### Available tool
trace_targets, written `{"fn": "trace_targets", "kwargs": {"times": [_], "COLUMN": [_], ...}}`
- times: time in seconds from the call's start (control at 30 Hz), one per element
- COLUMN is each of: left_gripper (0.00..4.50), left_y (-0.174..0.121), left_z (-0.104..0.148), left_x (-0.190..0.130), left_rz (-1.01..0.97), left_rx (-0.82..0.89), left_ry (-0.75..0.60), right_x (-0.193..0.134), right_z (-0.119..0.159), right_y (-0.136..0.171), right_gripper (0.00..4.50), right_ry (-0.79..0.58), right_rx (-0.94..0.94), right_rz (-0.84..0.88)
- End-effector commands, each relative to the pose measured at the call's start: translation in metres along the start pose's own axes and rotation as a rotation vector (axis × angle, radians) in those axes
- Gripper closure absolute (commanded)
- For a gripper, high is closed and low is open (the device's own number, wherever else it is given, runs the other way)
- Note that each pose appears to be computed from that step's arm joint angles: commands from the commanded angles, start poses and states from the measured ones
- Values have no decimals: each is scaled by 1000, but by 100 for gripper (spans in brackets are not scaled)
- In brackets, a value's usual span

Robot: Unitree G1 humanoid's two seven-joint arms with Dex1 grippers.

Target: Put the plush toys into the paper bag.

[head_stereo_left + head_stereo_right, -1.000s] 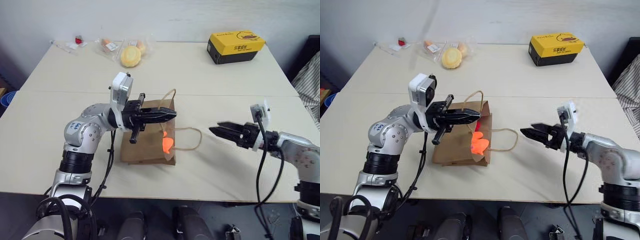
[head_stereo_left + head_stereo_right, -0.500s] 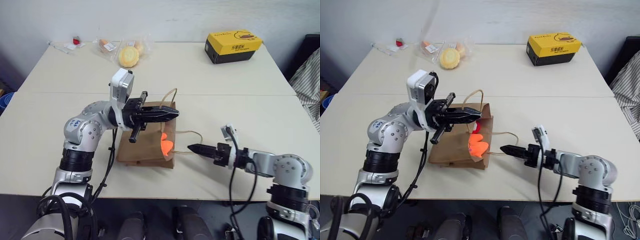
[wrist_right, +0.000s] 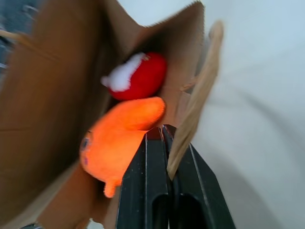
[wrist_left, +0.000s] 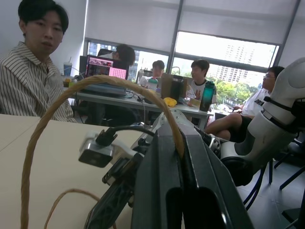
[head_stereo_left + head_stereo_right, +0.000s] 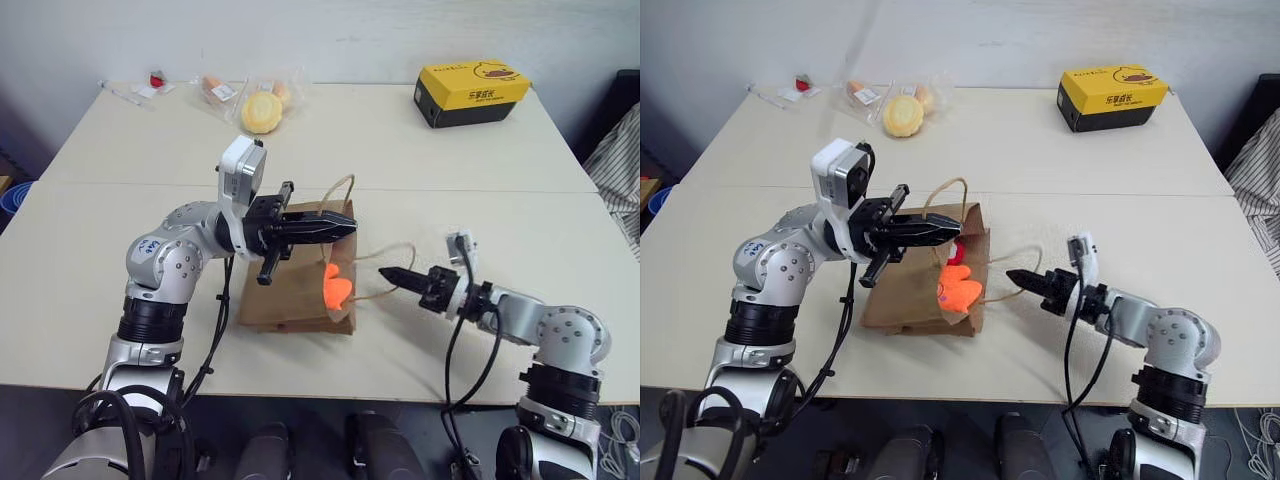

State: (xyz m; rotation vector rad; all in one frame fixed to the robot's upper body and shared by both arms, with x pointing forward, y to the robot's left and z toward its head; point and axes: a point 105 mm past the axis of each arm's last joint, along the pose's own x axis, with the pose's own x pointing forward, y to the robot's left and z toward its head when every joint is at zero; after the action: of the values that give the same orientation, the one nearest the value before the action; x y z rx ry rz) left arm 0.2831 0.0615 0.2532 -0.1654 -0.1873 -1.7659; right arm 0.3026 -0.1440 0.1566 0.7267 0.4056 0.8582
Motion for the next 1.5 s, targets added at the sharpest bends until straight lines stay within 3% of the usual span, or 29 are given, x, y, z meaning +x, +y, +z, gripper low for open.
{"fn": "trace_targets", "kwargs": {"times": [0.03, 0.3, 0.4, 0.57, 0.77, 0.93, 1.03, 1.4, 1.5], "left_gripper": [450, 450, 450, 450, 450, 450, 450, 97, 1], "left_y": [-4, 21, 35, 50, 42, 40, 43, 38, 34], "left_z": [11, 27, 33, 25, 2, -2, 3, 2, 1], "left_x": [-2, -5, -7, -8, 0, -4, -7, -31, -38], "left_rz": [-14, 104, 159, 231, 175, 194, 233, 287, 290], "left_rx": [50, 153, 191, 255, 259, 229, 242, 220, 210], "left_ry": [1, -55, -79, -60, 8, -4, -24, 41, 67], "right_x": [-26, -47, -41, -23, -25, -37, -41, -59, -63], "right_z": [40, 93, 97, 82, 65, 65, 60, 38, 32], "right_y": [47, 121, 134, 102, 57, 69, 78, 86, 82], "right_gripper": [447, 447, 447, 447, 447, 447, 392, 1, 0], "right_ry": [-168, -345, -344, -324, -292, -329, -300, -180, -120], "right_rx": [-148, -365, -377, -354, -404, -381, -397, -441, -479], "right_rz": [173, 330, 365, 237, 22, 99, 149, 209, 185]}}
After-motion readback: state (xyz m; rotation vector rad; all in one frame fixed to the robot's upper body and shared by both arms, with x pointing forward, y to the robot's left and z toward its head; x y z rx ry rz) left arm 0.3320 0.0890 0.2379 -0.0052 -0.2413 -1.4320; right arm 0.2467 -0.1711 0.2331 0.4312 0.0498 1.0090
